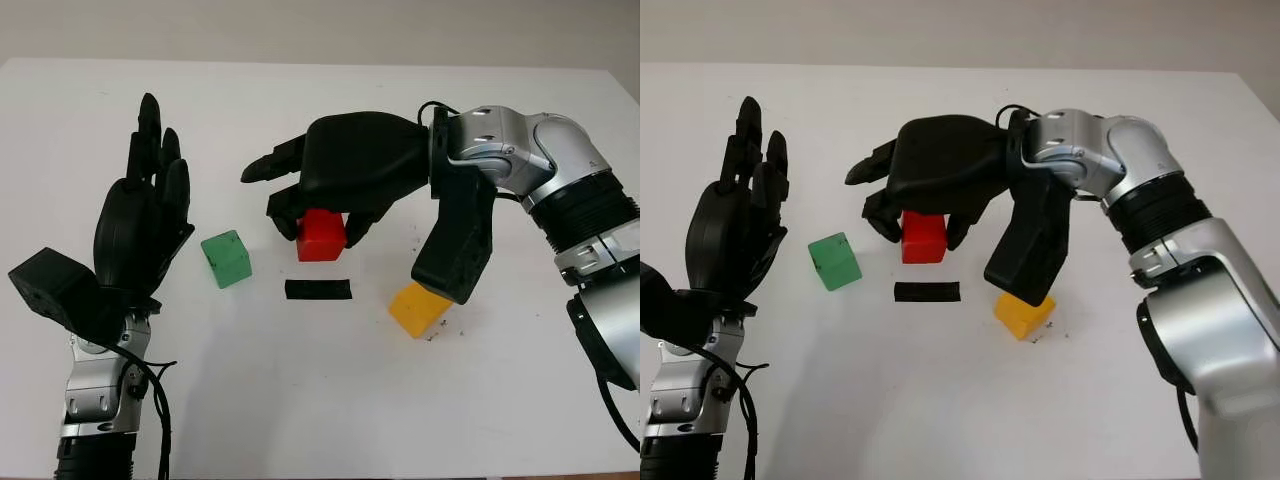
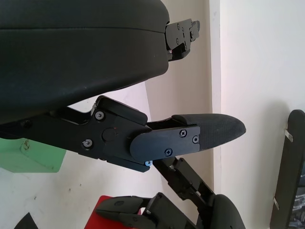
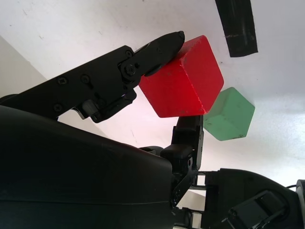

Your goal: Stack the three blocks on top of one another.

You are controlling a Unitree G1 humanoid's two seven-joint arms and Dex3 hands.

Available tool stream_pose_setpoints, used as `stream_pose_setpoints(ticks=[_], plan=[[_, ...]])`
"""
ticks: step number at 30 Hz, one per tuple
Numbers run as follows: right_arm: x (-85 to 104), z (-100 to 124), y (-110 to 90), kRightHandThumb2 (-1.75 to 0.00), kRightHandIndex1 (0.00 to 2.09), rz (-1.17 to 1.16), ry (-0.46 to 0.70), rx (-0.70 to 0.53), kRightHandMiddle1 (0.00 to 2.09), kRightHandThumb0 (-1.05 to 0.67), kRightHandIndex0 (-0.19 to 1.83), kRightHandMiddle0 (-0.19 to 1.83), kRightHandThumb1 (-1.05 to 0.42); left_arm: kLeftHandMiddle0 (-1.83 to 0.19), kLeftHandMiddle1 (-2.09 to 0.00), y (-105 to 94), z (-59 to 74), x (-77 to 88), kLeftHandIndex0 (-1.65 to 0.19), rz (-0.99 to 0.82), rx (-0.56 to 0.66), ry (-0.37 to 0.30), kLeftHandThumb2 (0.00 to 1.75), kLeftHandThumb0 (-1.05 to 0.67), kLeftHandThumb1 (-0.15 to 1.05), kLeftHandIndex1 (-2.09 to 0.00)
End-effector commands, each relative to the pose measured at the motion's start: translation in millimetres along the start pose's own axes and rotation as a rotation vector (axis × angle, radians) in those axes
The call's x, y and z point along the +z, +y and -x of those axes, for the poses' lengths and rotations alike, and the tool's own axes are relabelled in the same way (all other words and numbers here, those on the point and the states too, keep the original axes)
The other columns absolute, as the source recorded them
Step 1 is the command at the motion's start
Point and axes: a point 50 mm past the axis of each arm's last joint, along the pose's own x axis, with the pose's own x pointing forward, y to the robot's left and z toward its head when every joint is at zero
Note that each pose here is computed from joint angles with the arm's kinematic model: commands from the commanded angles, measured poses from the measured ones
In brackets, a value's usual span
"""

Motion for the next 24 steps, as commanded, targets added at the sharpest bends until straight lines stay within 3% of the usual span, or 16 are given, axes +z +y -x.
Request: stream_pose_setpoints(ticks=[1,24], plan=[[4.5,-2,3,-0.05,0.05,0.017,-0.019,0.007,1.48,-0.43,0.31,0.50,-0.92,0.19,0.00,-0.1,-1.2,4.5,0.19,-0.006,-0.006,-0.020,0.56,-0.75,1.05,0.00],[18.1,-5,22,-0.05,0.05,-0.016,-0.038,0.075,1.40,-0.45,0.28,0.49,-0.92,0.19,0.00,-2.7,0.0,2.4,0.19,-0.005,-0.017,-0.015,0.57,-0.76,1.05,0.00]])
